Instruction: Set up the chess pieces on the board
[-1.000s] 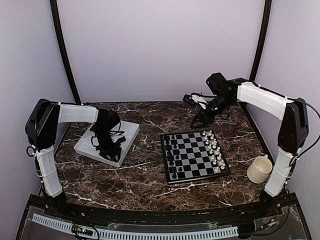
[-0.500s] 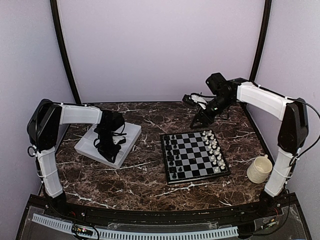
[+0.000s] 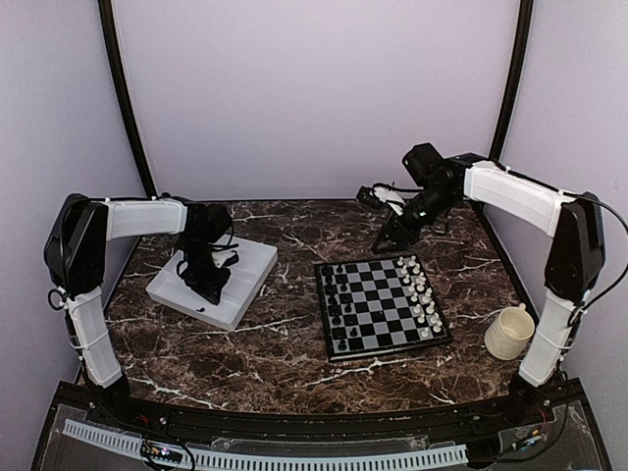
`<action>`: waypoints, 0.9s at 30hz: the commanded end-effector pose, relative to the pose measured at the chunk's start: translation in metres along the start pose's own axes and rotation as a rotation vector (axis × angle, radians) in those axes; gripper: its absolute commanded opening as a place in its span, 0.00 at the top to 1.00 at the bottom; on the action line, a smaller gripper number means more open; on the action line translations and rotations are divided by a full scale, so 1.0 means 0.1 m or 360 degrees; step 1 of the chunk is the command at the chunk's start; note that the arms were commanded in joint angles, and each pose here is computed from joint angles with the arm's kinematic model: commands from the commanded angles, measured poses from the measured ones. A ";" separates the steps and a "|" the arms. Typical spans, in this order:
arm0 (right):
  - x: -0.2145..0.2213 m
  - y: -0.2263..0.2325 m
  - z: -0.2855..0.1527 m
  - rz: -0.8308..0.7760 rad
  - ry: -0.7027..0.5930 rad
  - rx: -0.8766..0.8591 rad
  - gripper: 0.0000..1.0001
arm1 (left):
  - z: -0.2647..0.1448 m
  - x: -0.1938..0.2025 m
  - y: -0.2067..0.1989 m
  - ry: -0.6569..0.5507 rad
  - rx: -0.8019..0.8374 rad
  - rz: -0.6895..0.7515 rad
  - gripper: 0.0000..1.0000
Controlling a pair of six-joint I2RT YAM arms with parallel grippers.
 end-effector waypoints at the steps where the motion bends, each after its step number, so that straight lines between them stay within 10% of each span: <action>1: -0.07 0.00 0.03 -0.0022 -0.0017 -0.0005 0.51 | -0.23 -0.02 -0.03 -0.0090 0.0066 -0.0002 0.89; 12: -0.06 0.03 0.03 -0.0036 -0.0015 -0.0010 0.51 | -0.30 0.09 0.35 -0.0057 -0.0252 -0.0196 0.58; 27: -0.06 0.06 0.01 -0.0047 -0.0026 -0.0009 0.51 | -0.06 -0.05 0.44 -0.0079 0.0034 -0.0392 0.58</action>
Point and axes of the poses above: each gripper's point midway between its finger pads, its own z axis out along the fingers, its own y axis along the line the jaws close on, x = y × z, the point moved 7 cm from there along -z, back along the fingers, and after that the axes turned 11 degrees about -z, right-handed, at the moved point
